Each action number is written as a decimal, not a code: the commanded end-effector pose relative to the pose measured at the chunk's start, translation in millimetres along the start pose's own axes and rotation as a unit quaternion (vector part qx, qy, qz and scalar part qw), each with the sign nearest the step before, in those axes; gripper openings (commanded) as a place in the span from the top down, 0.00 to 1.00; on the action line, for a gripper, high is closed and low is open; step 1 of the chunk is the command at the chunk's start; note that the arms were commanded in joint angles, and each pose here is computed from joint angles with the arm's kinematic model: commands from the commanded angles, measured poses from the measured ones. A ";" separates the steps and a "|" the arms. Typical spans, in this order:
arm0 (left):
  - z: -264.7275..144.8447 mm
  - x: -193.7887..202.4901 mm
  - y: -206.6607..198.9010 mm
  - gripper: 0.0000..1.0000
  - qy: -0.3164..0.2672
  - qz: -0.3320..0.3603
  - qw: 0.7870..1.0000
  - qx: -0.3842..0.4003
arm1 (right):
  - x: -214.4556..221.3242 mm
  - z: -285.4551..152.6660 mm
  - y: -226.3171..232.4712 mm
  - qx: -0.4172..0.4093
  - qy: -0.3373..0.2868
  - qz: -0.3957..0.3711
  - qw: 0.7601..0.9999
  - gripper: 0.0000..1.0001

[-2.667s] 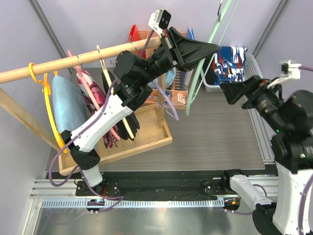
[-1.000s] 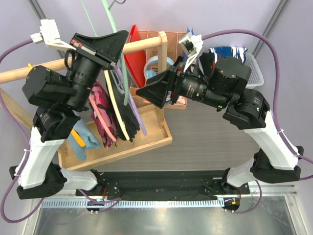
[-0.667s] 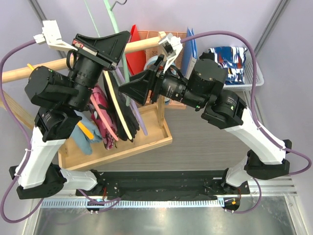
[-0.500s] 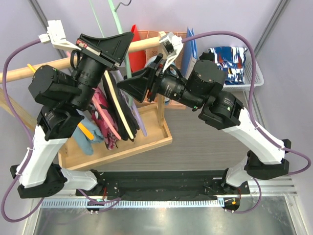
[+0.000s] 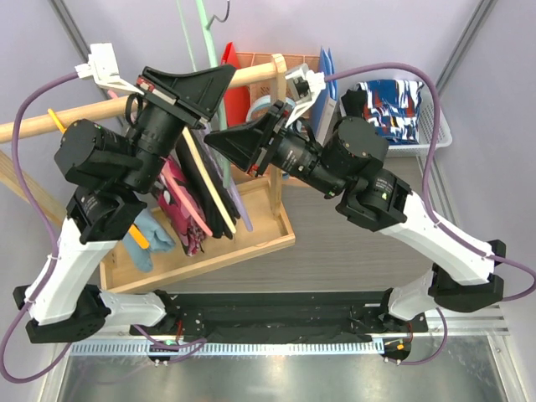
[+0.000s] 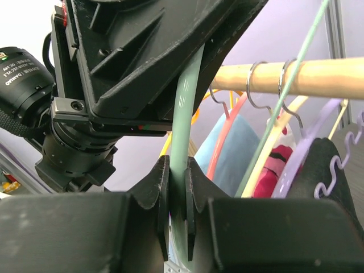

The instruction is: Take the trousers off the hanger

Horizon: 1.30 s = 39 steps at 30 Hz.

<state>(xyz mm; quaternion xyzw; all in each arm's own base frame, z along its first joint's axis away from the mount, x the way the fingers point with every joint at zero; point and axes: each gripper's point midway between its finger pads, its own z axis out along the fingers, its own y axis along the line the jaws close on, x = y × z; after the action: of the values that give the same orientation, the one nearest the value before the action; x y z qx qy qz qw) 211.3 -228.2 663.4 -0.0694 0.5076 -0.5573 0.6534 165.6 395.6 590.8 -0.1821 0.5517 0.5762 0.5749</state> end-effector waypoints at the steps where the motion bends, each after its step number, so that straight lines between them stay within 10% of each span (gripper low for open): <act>1: -17.9 -26.7 -31.6 0.80 -0.039 -0.008 0.996 0.078 | -51.7 -26.5 10.2 -0.004 -0.092 0.013 0.996 0.99; 10: -38.5 -21.1 -61.0 0.41 -0.015 0.005 0.985 0.172 | -93.9 -71.2 26.4 -0.027 -0.151 0.021 0.988 0.99; 22: -51.7 7.6 -46.7 0.36 0.062 0.060 0.984 0.158 | -137.4 -180.6 -13.0 0.110 -0.189 0.011 0.976 0.99; 39: -86.8 30.2 7.5 0.34 0.120 0.159 0.976 0.088 | 54.6 -328.8 -106.6 0.328 0.115 0.112 0.931 0.99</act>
<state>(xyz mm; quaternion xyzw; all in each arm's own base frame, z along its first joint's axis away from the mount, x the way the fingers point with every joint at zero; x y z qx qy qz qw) 147.4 -219.2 607.5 0.1301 0.5273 -0.5234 0.6565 111.5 80.7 483.2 0.0491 0.6772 0.4566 0.5748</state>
